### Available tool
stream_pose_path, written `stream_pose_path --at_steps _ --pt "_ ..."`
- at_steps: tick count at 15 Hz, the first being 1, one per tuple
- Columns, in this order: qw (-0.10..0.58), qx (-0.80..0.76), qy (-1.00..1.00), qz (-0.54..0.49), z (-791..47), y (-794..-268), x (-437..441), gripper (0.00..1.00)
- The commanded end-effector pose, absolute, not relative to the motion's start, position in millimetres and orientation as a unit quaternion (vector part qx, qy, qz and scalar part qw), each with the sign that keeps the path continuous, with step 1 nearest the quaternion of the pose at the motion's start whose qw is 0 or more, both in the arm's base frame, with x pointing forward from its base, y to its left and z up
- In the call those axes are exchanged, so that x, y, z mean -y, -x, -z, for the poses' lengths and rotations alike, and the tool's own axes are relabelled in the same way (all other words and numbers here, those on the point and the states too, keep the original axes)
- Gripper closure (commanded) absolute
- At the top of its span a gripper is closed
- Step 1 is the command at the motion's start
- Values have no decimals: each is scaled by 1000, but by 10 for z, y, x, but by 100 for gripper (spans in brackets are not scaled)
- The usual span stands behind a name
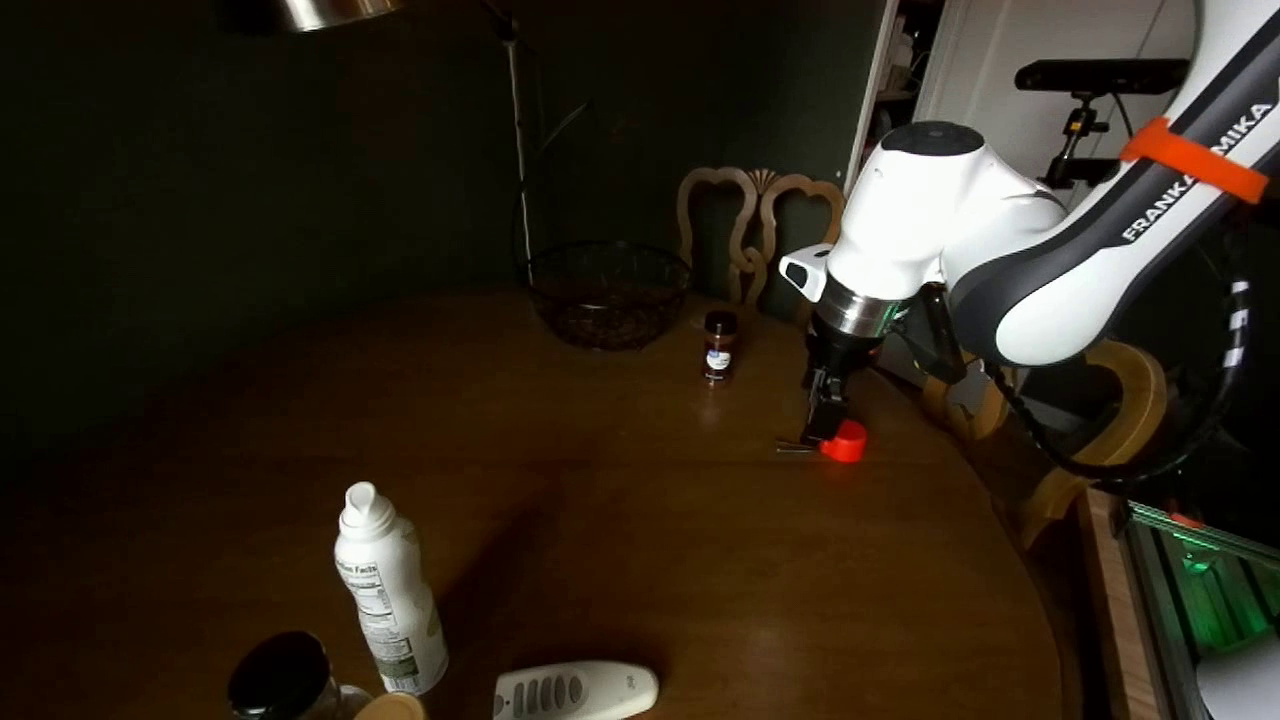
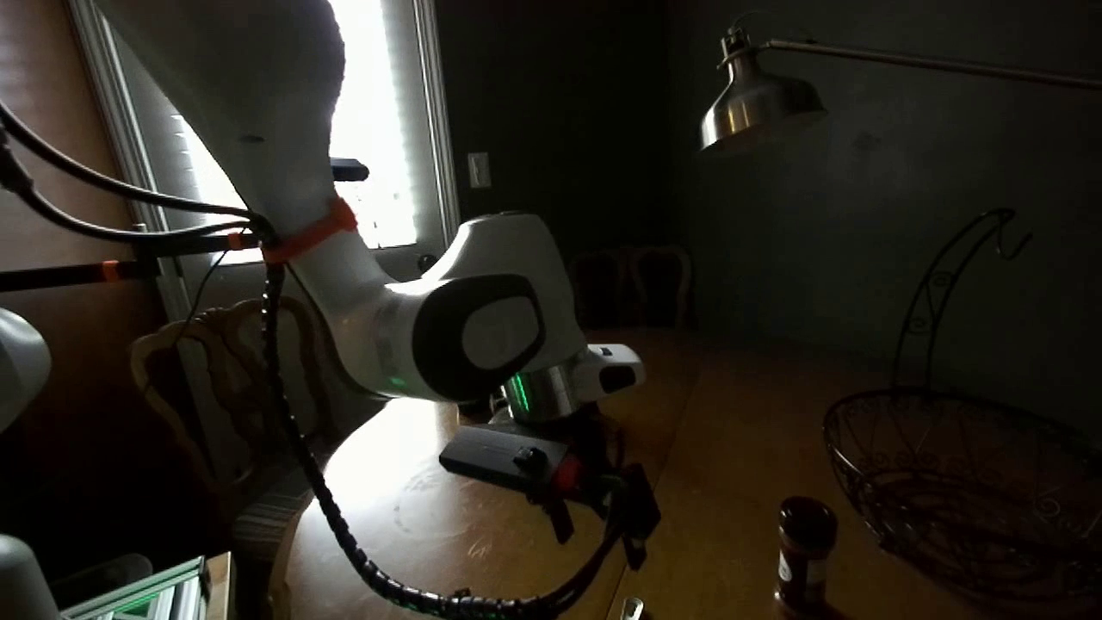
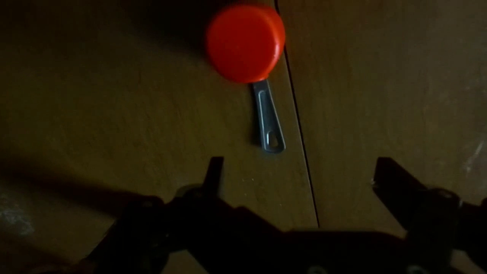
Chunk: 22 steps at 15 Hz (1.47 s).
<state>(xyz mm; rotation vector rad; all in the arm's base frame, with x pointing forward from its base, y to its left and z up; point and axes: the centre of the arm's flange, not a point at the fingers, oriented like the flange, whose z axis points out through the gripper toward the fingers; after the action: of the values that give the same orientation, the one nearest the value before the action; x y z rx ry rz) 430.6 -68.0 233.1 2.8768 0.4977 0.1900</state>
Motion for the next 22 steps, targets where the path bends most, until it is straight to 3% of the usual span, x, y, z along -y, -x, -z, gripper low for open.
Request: stream_pose_path --at_steps 1,12,14,22 --pt "127 -183 -974 -38 -1966 -4427 766 0" --pt "166 -216 -959 79 -1576 -4346 984 0" --pt "172 -218 -957 88 -1562 -4358 985 27" --pt "174 -228 -954 85 -1682 -4427 937 88"
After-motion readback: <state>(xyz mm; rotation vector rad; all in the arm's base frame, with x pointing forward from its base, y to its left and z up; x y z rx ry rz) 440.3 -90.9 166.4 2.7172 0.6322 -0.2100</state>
